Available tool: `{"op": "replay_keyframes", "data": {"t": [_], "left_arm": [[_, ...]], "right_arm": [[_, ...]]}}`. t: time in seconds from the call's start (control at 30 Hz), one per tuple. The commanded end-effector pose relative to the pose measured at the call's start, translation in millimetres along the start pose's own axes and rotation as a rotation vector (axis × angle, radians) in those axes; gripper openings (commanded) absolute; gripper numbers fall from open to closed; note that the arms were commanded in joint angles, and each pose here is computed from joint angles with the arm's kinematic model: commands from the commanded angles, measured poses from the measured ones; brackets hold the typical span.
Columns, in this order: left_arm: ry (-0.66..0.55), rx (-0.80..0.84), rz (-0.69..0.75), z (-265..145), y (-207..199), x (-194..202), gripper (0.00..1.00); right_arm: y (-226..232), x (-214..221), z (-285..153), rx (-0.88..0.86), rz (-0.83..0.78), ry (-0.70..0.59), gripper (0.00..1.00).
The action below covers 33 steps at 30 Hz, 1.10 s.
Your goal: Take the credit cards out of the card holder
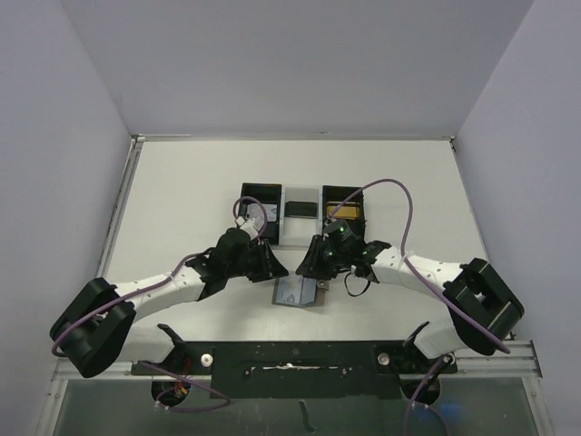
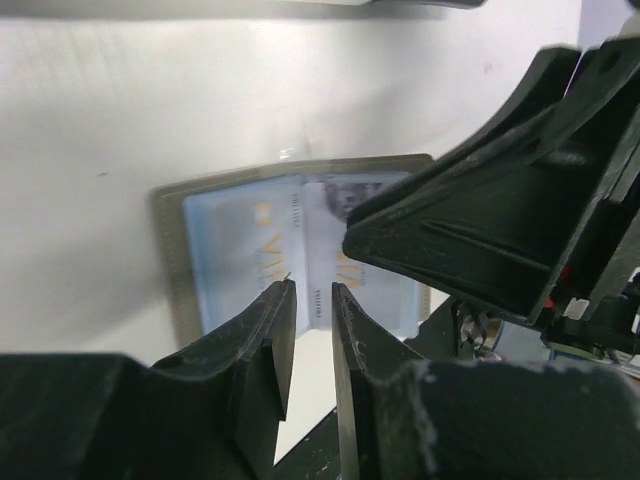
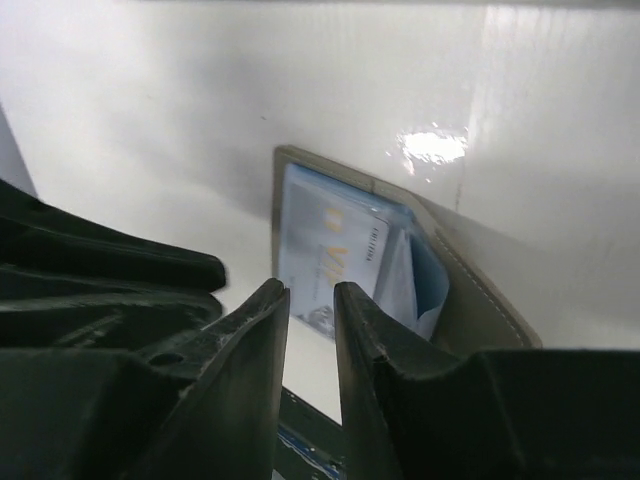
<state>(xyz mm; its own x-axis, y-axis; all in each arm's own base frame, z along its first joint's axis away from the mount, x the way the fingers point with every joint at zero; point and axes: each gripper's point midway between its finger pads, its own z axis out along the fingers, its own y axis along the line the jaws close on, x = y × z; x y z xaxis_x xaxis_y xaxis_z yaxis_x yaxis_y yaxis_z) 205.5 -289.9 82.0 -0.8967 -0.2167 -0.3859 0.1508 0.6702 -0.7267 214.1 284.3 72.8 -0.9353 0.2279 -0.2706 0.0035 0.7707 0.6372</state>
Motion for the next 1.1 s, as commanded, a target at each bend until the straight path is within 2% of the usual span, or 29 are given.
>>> {"op": "replay_keyframes", "data": {"t": [0.0, 0.2, 0.3, 0.43, 0.6, 0.77, 0.97, 1.07], "left_arm": [[-0.031, -0.001, -0.015, -11.6, 12.6, -6.7, 0.20], [0.007, 0.062, 0.047, -13.5, 3.5, -6.8, 0.25], [0.030, 0.089, 0.069, -11.2, -4.2, -7.7, 0.25], [0.060, 0.100, 0.097, -7.1, -10.7, -7.9, 0.28], [0.055, 0.083, 0.119, -6.4, -12.8, -12.7, 0.32], [0.083, 0.099, 0.154, -4.3, -20.7, -8.2, 0.34], [0.182, 0.046, 0.179, 4.2, -4.7, 16.0, 0.34], [0.171, -0.130, 0.127, 10.7, 32.2, 18.8, 0.34]], "right_arm": [[-10.1, 14.0, 6.8, 0.014, 0.022, 0.013, 0.28], [-25.4, 23.3, 12.9, 0.000, 0.044, 0.020, 0.31], [-33.1, 22.6, 16.8, -0.008, 0.102, -0.001, 0.29], [-27.7, 14.4, 18.1, -0.102, 0.139, -0.050, 0.27], [-29.4, 9.9, 16.7, -0.121, 0.130, -0.076, 0.27], [-29.6, 9.6, 17.3, -0.159, 0.123, -0.080, 0.23], [-27.4, 12.4, 16.1, -0.231, 0.142, -0.094, 0.24], [-25.2, 15.6, 18.4, -0.249, 0.141, -0.073, 0.25]]}}
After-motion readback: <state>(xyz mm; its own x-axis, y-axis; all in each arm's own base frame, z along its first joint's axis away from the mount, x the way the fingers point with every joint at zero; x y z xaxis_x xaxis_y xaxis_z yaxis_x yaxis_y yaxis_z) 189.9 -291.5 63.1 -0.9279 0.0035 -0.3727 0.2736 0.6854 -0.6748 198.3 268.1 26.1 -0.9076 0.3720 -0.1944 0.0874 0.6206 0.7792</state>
